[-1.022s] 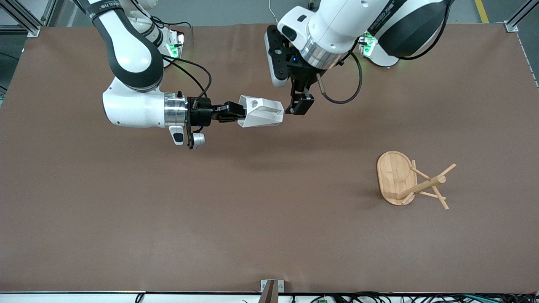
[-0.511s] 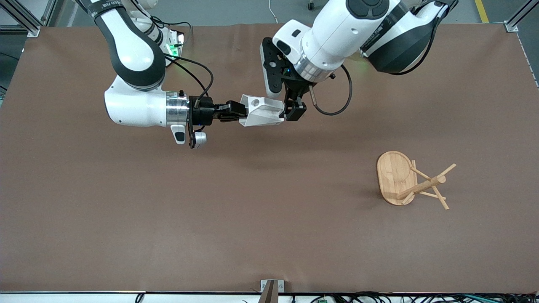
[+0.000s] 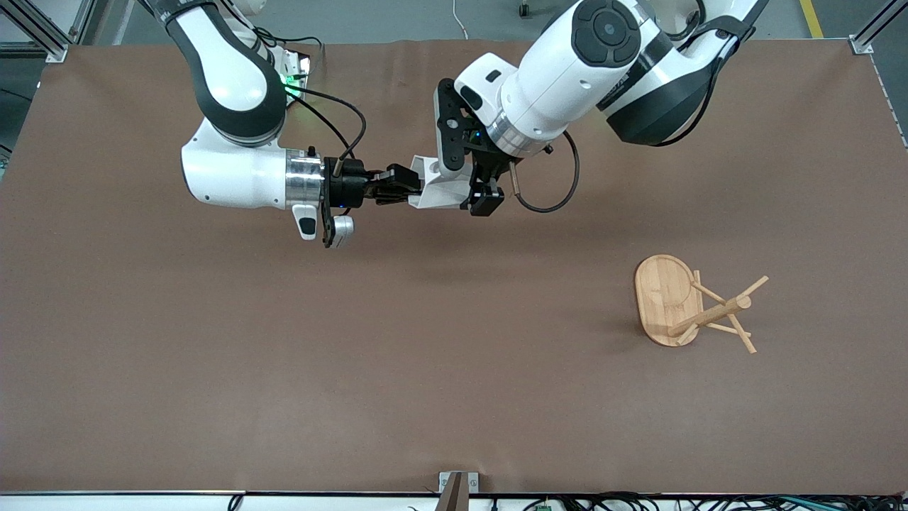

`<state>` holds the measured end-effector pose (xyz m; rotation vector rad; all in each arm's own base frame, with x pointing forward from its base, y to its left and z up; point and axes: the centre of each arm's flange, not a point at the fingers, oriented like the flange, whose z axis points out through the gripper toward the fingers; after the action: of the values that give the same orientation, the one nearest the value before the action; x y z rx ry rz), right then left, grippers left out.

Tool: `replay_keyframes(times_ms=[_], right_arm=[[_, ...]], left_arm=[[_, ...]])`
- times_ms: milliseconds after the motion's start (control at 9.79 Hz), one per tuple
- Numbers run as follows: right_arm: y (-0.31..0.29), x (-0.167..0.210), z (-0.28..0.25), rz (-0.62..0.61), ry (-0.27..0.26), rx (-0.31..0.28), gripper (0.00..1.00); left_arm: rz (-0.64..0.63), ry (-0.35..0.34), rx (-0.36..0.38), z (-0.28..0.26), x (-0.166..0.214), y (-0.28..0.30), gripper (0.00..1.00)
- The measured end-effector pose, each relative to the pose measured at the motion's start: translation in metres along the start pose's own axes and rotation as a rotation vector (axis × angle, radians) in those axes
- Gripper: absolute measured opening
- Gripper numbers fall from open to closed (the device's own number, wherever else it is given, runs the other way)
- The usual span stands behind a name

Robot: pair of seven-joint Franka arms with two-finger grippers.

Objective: Hang cup on rack
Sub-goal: 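Close the left gripper on the cup's rim beside the right gripper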

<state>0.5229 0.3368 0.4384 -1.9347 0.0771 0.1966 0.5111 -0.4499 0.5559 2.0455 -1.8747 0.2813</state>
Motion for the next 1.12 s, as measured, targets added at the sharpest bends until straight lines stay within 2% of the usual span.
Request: replay_keyframes(times_ms=[511, 715, 817, 1124], right_arm=[[-0.0017, -0.0014, 0.0014, -0.006, 0.0, -0.001, 0.05], [-0.0036, -0.0022, 0.0007, -0.01, 0.002, -0.001, 0.05], [-0.0034, -0.0023, 0.0006, -0.01, 0.004, -0.002, 0.05], [-0.0034, -0.0022, 0.0003, -0.01, 0.006, -0.002, 0.05]], left_arm=[[0.002, -0.002, -0.005, 0.003, -0.0007, -0.0011, 0.98], [0.065, 0.004, 0.0, 0.0025, -0.0003, -0.0017, 0.89], [0.079, 0.008, 0.005, 0.0014, -0.0012, -0.0038, 0.74], [0.08, 0.009, 0.007, 0.0014, -0.0011, -0.0041, 0.74]])
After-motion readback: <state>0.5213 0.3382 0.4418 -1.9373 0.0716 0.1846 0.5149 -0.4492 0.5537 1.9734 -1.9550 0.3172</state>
